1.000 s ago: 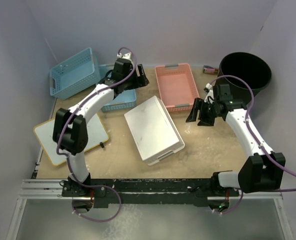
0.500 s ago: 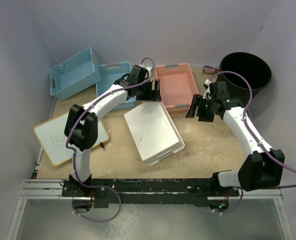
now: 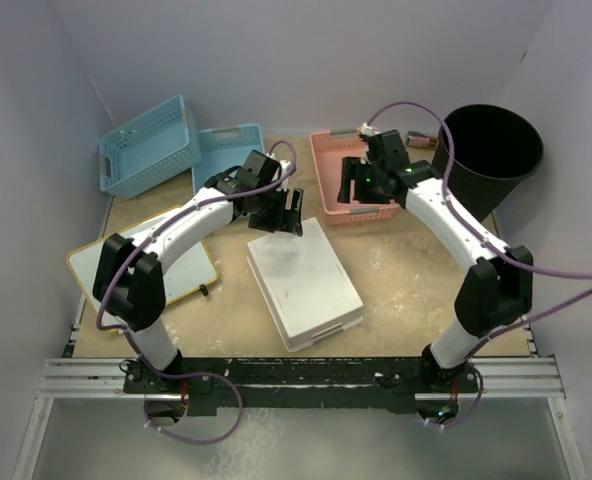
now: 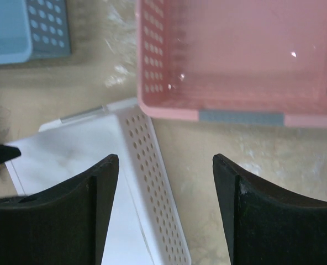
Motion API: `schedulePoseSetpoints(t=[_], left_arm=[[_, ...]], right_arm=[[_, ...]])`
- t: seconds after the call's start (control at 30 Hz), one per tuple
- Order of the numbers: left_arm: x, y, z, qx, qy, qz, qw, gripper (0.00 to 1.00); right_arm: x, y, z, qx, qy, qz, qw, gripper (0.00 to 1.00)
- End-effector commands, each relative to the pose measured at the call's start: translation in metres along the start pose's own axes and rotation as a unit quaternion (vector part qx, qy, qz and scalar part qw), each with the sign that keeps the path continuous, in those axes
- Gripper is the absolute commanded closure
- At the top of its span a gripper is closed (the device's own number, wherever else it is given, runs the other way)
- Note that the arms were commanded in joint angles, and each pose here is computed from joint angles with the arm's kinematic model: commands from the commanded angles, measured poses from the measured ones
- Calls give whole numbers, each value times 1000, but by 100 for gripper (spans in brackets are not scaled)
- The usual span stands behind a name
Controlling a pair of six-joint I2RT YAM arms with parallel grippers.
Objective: Turn the large container upside down
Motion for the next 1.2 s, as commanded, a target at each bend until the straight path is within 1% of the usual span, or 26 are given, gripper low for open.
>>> schedulePoseSetpoints(t=[0.0,0.07,0.17,0.27,0.3,0.37,0.43,0.47,0.5,0.53,0.6,0.67,0.77,0.87,0.93,1.0,1.17], left_arm=[[-18,-8,-48,-15,-103,10,995,25],[-29,-2,-65,-16,-143,-10,989,24],[-42,16,-84,-26,-188,-54,980,24],[-49,24,-97,-41,-232,-79,969,23],[-50,24,-100,-41,-244,-85,965,23],[-51,23,-103,-39,-261,-93,960,23],[-50,24,-105,-39,-273,-100,956,23],[-50,25,-105,-43,-276,-103,955,23],[-50,26,-105,-45,-280,-105,953,23],[-49,27,-105,-47,-283,-105,952,23],[-49,28,-105,-54,-288,-108,950,23],[-51,30,-106,-58,-300,-109,946,23],[-54,32,-107,-67,-322,-107,938,23],[-57,36,-112,-80,-358,-106,924,23],[-58,37,-120,-82,-387,-99,913,23],[-59,37,-130,-87,-402,-92,907,23],[-59,36,-140,-84,-403,-87,907,24]], right_arm=[[-39,30,22,35,-66,-59,995,28],[-50,41,41,57,-66,-74,993,28],[-60,50,81,83,-44,-90,992,27],[-66,54,115,80,-23,-99,992,28],[-65,55,126,75,-14,-101,992,29],[-67,52,143,89,-5,-101,991,43],[-67,50,156,100,-1,-105,989,63],[-68,50,160,99,0,-108,989,74],[-68,51,162,97,0,-108,989,90],[-71,52,160,93,-2,-109,990,100],[-80,55,148,87,-20,-109,990,100],[-92,61,131,59,-51,-105,991,100],[-106,78,104,-30,-75,-73,994,100],[-122,84,83,-115,-96,-31,988,100],[-131,89,73,-179,-107,-4,978,100],[-138,94,65,-240,-112,21,964,100],[-148,98,58,-357,-123,83,922,100]])
Point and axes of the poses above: each gripper's point midway between its finger pads, its own z axis out along the fingers, its own y axis along the line the jaws close on, x = y × z, the point moved 9 cm from there along -z, back along the fingers, and after that the axes turned 11 degrees about -z, right-handed, at the moved point
